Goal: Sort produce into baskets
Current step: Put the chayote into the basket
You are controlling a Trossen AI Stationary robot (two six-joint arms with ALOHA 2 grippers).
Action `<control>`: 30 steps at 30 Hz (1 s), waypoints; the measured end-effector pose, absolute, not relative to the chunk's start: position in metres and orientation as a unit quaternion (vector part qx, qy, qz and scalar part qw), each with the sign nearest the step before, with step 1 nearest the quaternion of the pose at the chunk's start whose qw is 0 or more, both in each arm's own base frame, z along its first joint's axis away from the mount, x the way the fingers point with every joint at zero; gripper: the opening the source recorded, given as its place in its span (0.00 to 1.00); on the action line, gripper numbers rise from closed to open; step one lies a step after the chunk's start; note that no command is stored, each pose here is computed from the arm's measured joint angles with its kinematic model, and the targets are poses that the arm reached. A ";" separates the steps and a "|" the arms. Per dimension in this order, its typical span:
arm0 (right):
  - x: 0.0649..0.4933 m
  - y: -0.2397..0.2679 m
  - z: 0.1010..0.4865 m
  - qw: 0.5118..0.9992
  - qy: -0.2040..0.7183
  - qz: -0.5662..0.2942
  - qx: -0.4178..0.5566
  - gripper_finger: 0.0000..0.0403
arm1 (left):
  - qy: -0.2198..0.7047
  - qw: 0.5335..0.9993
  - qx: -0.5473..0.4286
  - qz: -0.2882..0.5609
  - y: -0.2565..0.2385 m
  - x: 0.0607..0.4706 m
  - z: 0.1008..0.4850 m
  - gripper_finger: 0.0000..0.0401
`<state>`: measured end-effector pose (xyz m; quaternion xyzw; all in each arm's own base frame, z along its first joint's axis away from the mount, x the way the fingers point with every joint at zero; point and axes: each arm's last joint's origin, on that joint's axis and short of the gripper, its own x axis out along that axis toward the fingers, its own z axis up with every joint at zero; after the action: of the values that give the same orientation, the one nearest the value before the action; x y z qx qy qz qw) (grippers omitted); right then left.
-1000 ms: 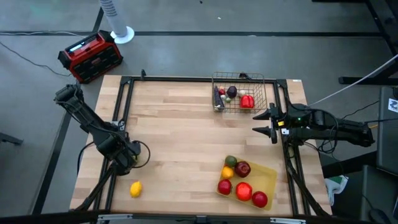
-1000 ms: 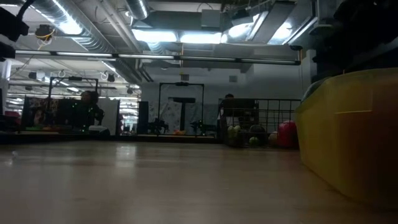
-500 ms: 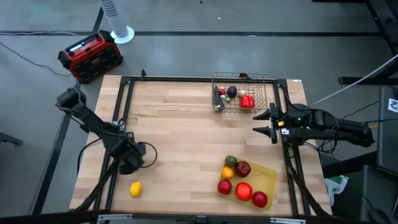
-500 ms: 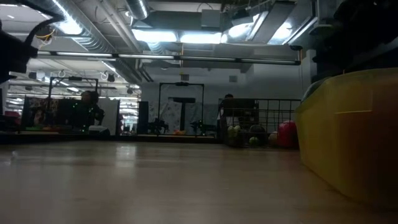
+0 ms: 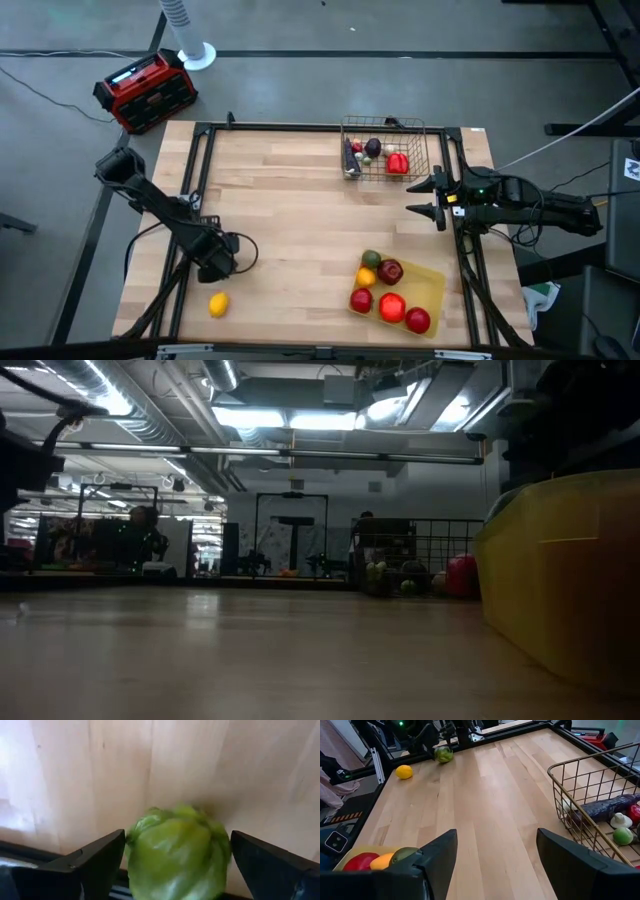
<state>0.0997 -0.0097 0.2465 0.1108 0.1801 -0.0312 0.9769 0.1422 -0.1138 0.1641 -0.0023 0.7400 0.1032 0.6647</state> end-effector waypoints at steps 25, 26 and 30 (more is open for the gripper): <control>0.100 -0.010 0.247 0.977 0.180 -0.031 0.111 0.67 | 0.575 0.780 -0.217 0.121 -0.107 0.209 0.182 0.70; 0.100 -0.010 0.247 0.977 0.180 -0.031 0.111 0.67 | 0.545 0.797 -0.235 0.117 -0.105 0.218 0.185 0.70; 0.100 -0.010 0.247 0.977 0.180 -0.031 0.111 0.67 | 0.397 0.869 -0.275 0.105 -0.091 0.252 0.201 0.69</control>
<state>0.0997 -0.0097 0.2467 0.1108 0.1799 -0.0312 0.9769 0.2520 -0.0912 0.2008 -0.2750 0.3971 0.1049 0.8693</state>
